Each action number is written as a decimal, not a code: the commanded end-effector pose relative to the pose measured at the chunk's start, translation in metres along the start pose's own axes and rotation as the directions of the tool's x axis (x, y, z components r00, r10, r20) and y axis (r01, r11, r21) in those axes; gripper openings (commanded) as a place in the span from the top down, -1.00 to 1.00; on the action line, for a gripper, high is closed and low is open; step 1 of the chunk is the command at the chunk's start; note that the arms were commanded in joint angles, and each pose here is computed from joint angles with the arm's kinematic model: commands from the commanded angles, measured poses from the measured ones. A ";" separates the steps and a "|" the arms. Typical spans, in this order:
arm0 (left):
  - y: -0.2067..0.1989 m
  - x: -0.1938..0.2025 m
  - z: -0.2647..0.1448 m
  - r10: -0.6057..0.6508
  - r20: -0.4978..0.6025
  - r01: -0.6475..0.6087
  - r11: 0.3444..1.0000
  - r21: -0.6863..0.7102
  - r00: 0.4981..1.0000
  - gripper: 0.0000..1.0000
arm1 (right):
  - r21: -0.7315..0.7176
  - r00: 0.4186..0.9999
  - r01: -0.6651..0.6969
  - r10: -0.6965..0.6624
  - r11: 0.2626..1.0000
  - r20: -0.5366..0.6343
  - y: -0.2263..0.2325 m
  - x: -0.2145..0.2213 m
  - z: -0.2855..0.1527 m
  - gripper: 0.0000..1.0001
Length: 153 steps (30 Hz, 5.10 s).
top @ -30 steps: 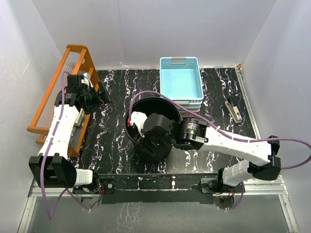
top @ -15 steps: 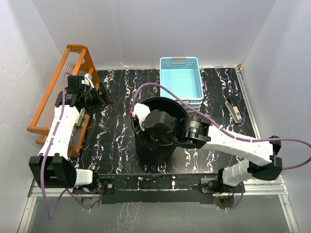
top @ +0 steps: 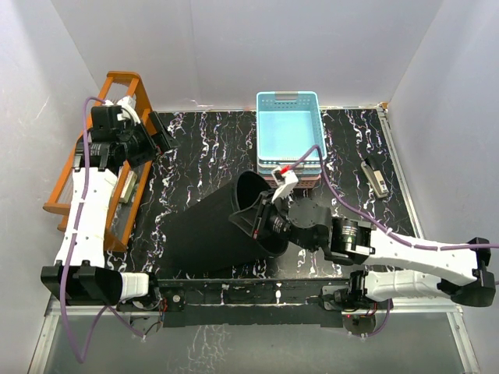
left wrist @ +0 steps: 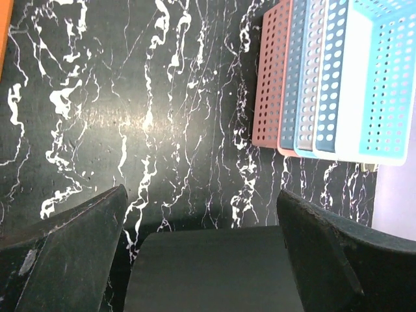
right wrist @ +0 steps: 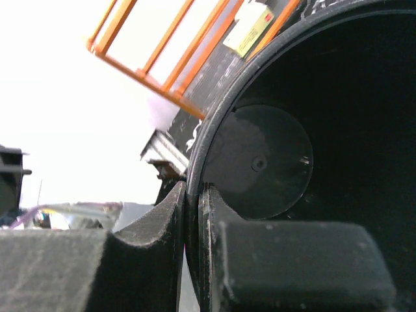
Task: Turn the large container upside down
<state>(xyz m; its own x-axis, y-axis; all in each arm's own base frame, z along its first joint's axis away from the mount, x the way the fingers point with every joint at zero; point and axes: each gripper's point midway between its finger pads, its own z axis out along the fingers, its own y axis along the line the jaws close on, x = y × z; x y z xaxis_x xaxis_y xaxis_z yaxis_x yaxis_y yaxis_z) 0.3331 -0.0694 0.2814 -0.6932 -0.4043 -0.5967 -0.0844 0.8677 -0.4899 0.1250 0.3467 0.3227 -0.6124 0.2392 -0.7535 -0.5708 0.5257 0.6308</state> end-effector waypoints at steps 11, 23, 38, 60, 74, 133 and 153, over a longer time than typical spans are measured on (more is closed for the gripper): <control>-0.017 0.025 -0.015 0.034 -0.055 -0.026 0.990 0.138 0.998 -0.97 | 0.104 0.845 -0.445 0.379 0.890 0.377 -0.073 -0.019 -0.011 1.00; 0.004 0.091 -0.002 -0.084 -0.211 0.112 0.986 0.124 0.974 -0.97 | 0.421 0.918 -0.387 0.302 0.820 0.256 -0.154 0.017 -0.014 0.10; 0.019 0.137 -0.008 -0.127 -0.377 0.161 0.985 0.058 0.917 -0.97 | 0.438 0.990 -0.118 0.139 0.891 -0.015 -0.118 0.007 -0.031 -0.29; -0.001 0.151 -0.006 -0.145 -0.443 0.250 0.950 0.188 0.885 -0.96 | 0.480 0.988 -0.143 0.153 0.865 0.017 -0.130 0.008 -0.034 0.28; -0.054 0.121 -0.031 -0.036 -0.464 0.265 0.859 0.438 0.885 -0.57 | 0.447 0.984 -0.163 0.178 0.880 0.010 -0.127 0.016 -0.019 0.89; -0.130 0.054 -0.085 0.164 -0.231 0.062 0.671 0.738 0.959 -0.46 | 0.202 0.952 -0.126 0.175 0.971 -0.252 -0.118 0.101 0.070 0.42; -0.129 0.045 -0.085 0.182 -0.129 -0.040 0.709 0.704 0.975 -0.50 | 0.480 0.982 0.131 -0.047 0.867 -0.183 -0.184 0.059 0.009 -0.13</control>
<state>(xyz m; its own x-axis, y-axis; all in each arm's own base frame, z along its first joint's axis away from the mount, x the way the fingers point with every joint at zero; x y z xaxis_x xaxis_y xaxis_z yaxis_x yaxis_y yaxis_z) 0.2661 -0.1748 0.3486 -0.8320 -0.2141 -0.5118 0.3994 0.4092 -0.8204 0.1764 0.2843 0.1412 -0.7551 0.0535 -0.6534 -0.3179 0.8418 0.4363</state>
